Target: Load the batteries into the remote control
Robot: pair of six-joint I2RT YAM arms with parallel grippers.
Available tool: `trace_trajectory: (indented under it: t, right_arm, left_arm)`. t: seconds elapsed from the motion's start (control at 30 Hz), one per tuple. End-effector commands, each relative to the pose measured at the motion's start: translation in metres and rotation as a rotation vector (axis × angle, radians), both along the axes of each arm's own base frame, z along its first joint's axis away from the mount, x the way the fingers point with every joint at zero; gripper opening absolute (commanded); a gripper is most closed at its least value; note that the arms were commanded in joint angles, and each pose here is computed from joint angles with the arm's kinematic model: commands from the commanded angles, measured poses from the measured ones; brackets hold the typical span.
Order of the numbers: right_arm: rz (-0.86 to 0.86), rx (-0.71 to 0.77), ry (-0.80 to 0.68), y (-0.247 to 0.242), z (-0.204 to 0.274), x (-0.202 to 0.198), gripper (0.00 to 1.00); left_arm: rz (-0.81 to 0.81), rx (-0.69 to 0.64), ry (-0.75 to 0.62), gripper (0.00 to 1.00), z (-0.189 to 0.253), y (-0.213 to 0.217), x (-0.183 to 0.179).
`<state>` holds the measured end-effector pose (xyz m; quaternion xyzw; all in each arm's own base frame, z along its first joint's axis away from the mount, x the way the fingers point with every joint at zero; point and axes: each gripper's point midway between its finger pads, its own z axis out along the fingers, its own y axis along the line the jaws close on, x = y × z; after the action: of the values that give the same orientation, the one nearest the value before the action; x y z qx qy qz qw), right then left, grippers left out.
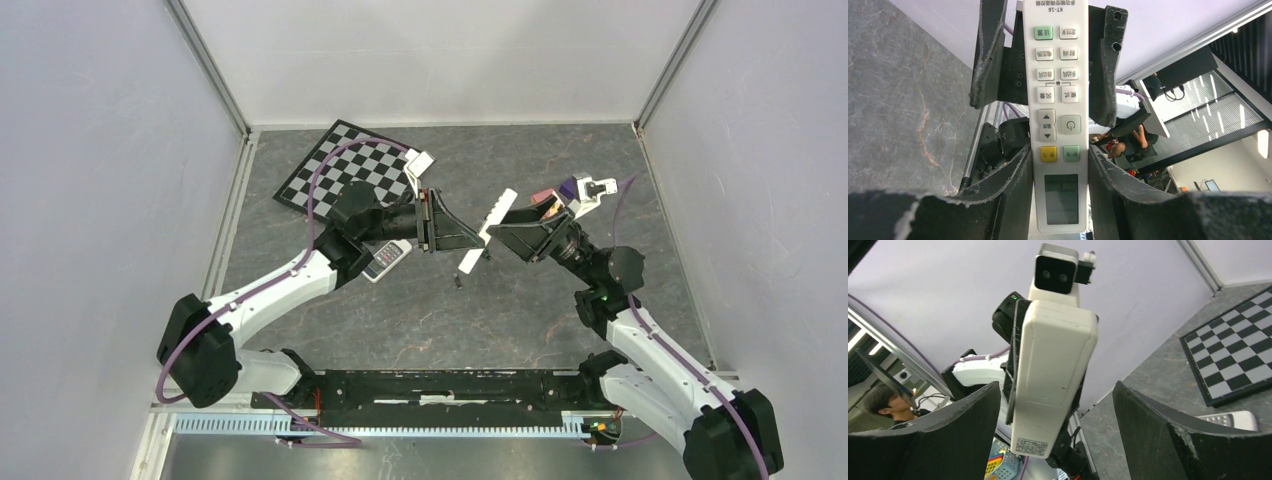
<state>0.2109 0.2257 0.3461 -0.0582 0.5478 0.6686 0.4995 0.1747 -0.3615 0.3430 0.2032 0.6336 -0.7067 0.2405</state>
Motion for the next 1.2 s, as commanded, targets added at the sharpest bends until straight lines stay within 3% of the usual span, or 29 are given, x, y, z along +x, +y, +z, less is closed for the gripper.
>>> trace_trajectory:
  t: [0.0,0.17,0.27,0.37,0.5,0.8,1.07,1.17]
  right_arm:
    - [-0.016,0.109,-0.064,-0.003,0.041,-0.005,0.84]
    - [-0.075,0.130,0.007,-0.007,0.036,0.008,0.62]
    - [-0.149,0.118,0.098,-0.011,0.024,0.025,0.37]
    - [-0.217,0.084,0.205,-0.013,0.005,0.040,0.22]
    - [-0.304,0.049,0.350,-0.017,-0.023,0.057,0.18]
    - [-0.457,-0.046,0.746,-0.025,-0.102,0.080,0.20]
    - [-0.389,-0.059,0.864,-0.008,-0.120,0.077,0.17]
    - [-0.384,-0.058,0.864,-0.008,-0.120,0.075,0.17]
  left_arm:
    - [-0.033,-0.047,-0.011,0.25,0.013,0.002,-0.007]
    - [-0.024,-0.019,-0.021,0.30,0.007,0.002,-0.006]
    - [0.008,0.037,-0.038,0.42,-0.004,0.002,-0.001]
    - [0.078,0.135,-0.074,0.69,-0.020,0.004,0.011]
    - [0.235,0.259,-0.156,0.98,-0.037,0.014,0.036]
    - [0.497,0.439,-0.489,0.99,-0.074,0.026,0.055]
    - [0.580,0.579,-0.448,0.79,-0.121,0.012,0.071]
    - [0.658,0.622,-0.420,0.79,-0.130,0.022,0.082]
